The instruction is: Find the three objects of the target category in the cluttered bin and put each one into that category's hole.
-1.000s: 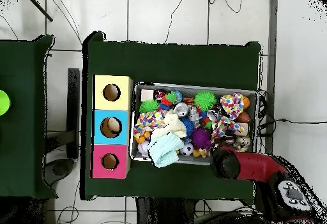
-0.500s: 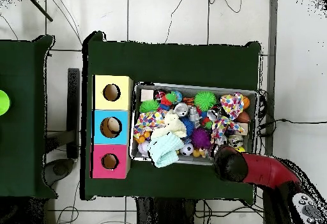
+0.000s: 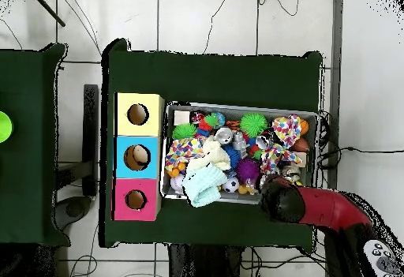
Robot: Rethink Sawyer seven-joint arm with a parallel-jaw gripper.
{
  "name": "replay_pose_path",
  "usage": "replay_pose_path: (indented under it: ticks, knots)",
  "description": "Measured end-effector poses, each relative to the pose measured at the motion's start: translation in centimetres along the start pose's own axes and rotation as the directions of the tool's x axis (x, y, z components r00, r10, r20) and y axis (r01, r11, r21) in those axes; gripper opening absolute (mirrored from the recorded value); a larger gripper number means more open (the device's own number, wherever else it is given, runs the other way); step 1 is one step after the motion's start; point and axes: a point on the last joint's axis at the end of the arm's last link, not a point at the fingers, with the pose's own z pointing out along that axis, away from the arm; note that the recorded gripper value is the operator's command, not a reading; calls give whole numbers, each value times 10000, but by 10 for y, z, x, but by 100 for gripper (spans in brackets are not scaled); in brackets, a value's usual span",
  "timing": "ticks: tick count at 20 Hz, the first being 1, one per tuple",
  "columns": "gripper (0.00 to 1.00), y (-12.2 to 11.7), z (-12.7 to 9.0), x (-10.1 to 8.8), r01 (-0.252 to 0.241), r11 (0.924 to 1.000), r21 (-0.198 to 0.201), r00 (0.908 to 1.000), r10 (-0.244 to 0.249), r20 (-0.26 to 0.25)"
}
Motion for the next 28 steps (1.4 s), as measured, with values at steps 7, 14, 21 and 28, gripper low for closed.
replay_pose_path:
  ticks: [7,14,21,28]
  knots:
    - [0,13,-10,-6,182,9996,-207,9996,-178,205]
    - [0,24,-32,-17,144,9992,-362,9986,-125,518]
    - [0,34,-60,-21,-35,9990,-453,9996,48,293]
    - [0,48,-82,-24,11,9993,-368,10000,-7,97]
